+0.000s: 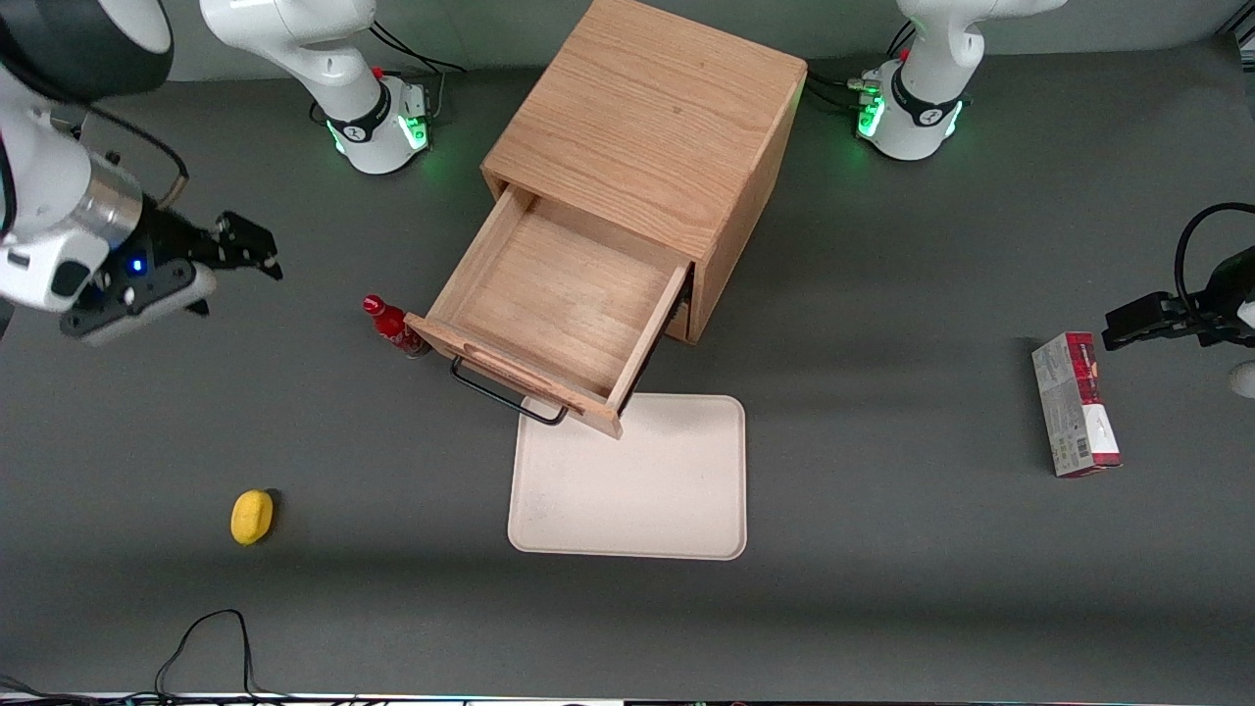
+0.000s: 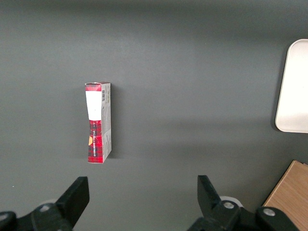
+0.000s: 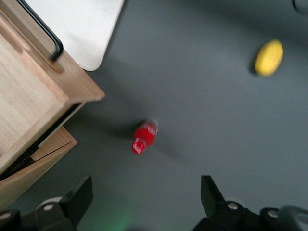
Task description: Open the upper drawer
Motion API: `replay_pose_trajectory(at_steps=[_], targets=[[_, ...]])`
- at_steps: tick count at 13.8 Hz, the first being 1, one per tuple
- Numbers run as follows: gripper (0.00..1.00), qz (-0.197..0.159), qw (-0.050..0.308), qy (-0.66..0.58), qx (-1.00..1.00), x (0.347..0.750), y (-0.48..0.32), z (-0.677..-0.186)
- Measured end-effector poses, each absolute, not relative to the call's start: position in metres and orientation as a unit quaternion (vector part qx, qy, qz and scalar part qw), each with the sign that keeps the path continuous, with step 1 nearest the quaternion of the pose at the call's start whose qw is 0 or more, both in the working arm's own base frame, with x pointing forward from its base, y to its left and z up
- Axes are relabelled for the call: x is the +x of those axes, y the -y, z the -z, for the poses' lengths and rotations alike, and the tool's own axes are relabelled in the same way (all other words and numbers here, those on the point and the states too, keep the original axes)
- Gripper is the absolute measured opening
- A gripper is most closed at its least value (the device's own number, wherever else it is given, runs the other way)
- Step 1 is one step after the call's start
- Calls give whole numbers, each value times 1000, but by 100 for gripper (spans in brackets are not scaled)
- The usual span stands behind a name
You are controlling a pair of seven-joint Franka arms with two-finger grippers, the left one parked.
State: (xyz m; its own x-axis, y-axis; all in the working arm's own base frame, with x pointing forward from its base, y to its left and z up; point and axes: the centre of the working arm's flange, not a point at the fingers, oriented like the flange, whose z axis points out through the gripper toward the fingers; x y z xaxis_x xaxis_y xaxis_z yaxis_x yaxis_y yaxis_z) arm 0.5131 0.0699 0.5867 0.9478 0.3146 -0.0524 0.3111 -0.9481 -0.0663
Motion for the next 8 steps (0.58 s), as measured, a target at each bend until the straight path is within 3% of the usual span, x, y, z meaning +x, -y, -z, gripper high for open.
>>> replay_pose_trajectory(at_steps=[3,8], targets=[[100,-15,3,128,-992,474,-62,-605],[100,-3,-10,104,-995,485,-40,-609]])
